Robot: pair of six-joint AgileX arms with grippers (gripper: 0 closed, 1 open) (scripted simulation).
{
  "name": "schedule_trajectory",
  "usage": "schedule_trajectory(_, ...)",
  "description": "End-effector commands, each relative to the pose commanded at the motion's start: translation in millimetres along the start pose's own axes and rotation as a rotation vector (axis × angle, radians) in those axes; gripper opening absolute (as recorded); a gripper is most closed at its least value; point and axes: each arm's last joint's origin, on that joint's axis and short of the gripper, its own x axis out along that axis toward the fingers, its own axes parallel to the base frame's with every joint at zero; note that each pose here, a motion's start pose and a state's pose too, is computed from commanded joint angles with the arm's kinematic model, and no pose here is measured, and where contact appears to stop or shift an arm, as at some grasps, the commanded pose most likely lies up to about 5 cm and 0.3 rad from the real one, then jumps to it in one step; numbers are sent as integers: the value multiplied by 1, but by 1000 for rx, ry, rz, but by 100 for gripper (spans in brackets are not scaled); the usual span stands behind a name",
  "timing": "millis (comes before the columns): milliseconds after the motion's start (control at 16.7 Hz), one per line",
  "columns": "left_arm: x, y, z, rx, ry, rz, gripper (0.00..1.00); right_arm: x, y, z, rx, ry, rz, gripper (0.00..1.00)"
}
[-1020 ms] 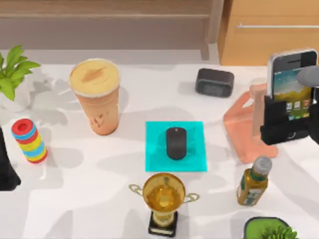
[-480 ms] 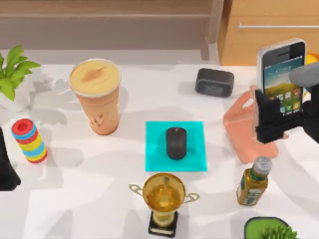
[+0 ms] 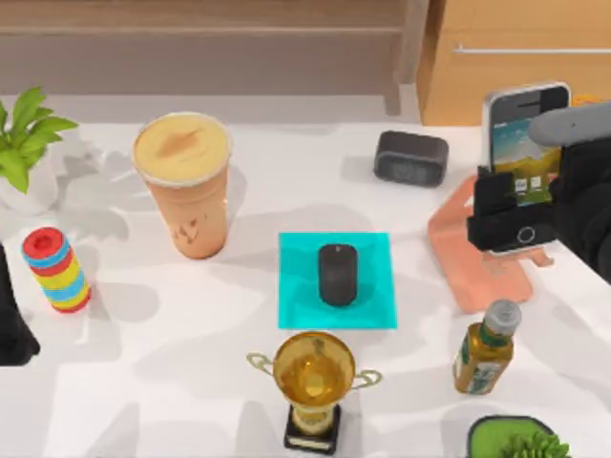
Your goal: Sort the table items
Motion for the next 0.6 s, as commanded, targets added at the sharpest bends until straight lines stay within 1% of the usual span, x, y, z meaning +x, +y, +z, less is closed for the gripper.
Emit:
schedule_trajectory(240, 0, 0, 0, 0, 0, 0, 100, 0, 0, 0, 0, 0, 0, 0)
schedule_trajectory(600, 0, 0, 0, 0, 0, 0, 100, 0, 0, 0, 0, 0, 0, 45)
